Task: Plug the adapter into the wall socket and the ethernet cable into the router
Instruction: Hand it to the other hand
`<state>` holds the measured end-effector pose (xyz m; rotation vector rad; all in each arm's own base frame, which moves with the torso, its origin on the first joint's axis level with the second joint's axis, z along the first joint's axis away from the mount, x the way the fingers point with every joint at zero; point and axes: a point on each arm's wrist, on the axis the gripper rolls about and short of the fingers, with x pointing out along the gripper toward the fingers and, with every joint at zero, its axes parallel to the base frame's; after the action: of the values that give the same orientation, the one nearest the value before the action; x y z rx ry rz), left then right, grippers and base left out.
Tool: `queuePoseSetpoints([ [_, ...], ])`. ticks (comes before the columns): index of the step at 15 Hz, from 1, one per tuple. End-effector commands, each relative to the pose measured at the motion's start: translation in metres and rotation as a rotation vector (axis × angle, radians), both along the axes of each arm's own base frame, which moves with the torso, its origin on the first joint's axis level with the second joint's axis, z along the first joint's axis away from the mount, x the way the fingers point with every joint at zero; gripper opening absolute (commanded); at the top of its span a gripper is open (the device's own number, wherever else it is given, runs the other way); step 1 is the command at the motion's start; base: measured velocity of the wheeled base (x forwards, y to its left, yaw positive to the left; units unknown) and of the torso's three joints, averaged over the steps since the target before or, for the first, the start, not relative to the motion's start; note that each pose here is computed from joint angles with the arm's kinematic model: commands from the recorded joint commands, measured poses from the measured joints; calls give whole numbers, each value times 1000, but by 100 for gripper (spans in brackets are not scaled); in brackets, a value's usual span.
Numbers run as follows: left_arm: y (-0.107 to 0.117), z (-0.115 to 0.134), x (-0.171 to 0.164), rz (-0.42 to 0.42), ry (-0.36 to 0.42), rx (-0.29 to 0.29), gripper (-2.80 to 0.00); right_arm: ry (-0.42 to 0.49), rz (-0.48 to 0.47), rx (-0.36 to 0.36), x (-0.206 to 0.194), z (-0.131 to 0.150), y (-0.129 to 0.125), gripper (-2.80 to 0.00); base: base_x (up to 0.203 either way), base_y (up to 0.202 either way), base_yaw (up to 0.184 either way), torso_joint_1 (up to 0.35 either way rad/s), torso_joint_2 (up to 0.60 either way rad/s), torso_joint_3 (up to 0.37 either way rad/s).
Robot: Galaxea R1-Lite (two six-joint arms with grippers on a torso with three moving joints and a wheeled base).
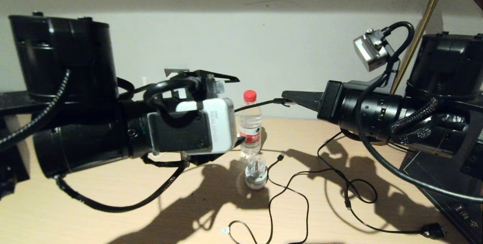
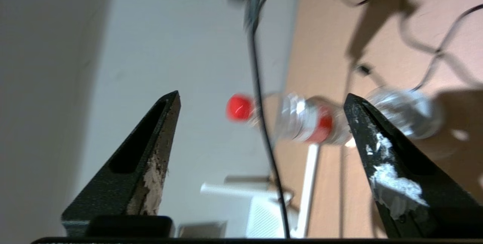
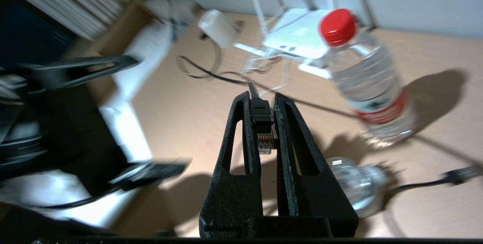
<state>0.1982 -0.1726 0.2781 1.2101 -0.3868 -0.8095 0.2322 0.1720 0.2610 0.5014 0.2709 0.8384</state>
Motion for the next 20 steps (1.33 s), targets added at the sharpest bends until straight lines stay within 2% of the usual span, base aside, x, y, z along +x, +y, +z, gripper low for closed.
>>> queuePoseSetpoints([
  [1,6,7,-2,-2,-55,-39,0,79,-13,92,-3,13,-7,-280,0,0,0,0,0,0],
  [2,2,6,3,-38,-83,-67,0,155,-17,102,-3,17,-6,-280,0,0,0,0,0,0],
  [4,-3,-2,20,-95,-117,-101,0,293,-13,194,-2,24,-6,-280,0,0,0,0,0,0],
  [6,-5,-9,39,-184,-146,-125,0,386,76,273,0,36,-8,-280,0,0,0,0,0,0],
  [8,-2,-8,51,-315,-219,-160,0,489,146,329,5,50,-18,-280,0,0,0,0,0,0],
  [10,3,-6,56,-343,-253,-172,0,607,204,389,13,57,-27,-280,0,0,0,0,0,0],
  [11,2,-5,57,-357,-257,-172,0,643,234,384,18,53,-27,-280,0,0,0,0,0,0],
  [15,-2,3,57,-455,-329,-173,0,676,242,379,28,55,-34,-280,0,0,0,0,0,0],
  [17,-5,5,55,-480,-360,-184,0,714,275,365,31,64,-42,-280,0,0,0,0,0,0],
  [20,-12,8,57,-489,-381,-193,0,736,293,362,41,68,-40,-280,0,0,0,0,0,0],
])
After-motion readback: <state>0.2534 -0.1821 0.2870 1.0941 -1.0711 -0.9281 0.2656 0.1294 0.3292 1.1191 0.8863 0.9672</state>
